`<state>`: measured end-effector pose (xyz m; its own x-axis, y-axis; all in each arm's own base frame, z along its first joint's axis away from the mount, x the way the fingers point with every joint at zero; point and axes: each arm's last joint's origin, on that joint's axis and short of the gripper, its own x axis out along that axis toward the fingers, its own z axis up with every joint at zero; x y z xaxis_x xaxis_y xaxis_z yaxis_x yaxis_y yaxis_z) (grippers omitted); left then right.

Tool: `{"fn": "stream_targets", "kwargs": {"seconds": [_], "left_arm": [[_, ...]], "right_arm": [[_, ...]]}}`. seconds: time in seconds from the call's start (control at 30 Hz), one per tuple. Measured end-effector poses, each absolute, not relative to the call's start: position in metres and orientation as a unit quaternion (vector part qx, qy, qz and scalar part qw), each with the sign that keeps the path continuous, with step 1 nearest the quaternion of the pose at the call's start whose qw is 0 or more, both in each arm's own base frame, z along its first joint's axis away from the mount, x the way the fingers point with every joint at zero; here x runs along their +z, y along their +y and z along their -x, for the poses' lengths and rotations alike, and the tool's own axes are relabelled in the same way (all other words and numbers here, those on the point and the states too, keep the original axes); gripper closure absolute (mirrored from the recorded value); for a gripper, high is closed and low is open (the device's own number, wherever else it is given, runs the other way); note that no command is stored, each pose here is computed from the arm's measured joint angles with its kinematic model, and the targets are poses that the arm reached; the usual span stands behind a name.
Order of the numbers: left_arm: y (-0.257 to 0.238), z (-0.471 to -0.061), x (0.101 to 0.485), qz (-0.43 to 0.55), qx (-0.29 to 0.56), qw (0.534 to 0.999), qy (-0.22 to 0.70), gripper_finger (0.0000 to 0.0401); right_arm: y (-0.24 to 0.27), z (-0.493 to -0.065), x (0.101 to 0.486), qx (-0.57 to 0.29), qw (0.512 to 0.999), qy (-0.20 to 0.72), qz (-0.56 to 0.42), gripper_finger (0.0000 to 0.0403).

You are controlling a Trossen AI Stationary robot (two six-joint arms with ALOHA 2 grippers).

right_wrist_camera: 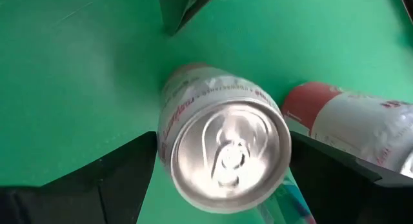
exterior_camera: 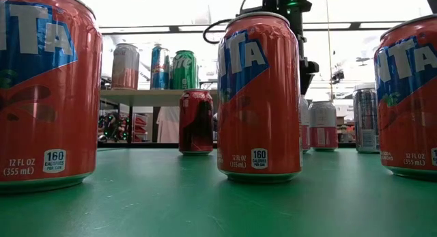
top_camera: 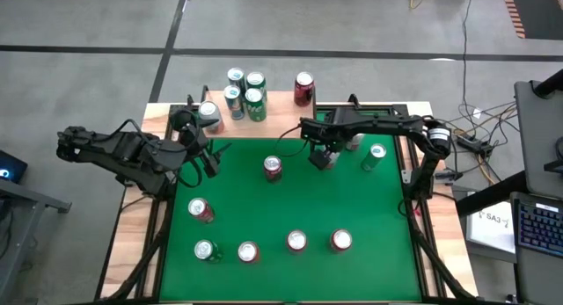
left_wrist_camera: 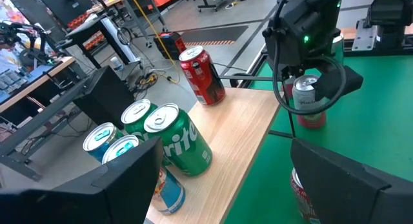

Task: Place canned beverage on shelf
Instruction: Put the white and red can on the shelf

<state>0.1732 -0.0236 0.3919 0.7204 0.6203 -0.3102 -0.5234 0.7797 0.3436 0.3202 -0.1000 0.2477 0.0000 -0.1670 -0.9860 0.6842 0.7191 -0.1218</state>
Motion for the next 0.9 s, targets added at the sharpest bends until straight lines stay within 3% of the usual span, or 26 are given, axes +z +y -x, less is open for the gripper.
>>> {"fn": "stream_targets", "kwargs": {"seconds": [0.23, 0.5, 0.63, 0.9], "left_arm": [[-0.024, -0.173, 0.392, -0.117, 0.311, 0.920, 0.208, 0.0075], [-0.024, -0.173, 0.392, -0.116, 0.311, 0.920, 0.208, 0.0075], [-0.024, -0.173, 0.392, -0.116, 0.311, 0.920, 0.208, 0.0075], [-0.026, -0.179, 0.380, -0.109, 0.305, 0.924, 0.205, 0.0075]], "right_arm": [[-0.100, -0.320, 0.239, -0.313, 0.681, 0.630, -0.201, 0.0082], [-0.099, -0.320, 0.239, -0.312, 0.682, 0.630, -0.199, 0.0125], [-0.099, -0.319, 0.241, -0.310, 0.684, 0.629, -0.199, 0.0126], [-0.085, -0.303, 0.276, -0.262, 0.717, 0.602, -0.234, 0.0126]]}}
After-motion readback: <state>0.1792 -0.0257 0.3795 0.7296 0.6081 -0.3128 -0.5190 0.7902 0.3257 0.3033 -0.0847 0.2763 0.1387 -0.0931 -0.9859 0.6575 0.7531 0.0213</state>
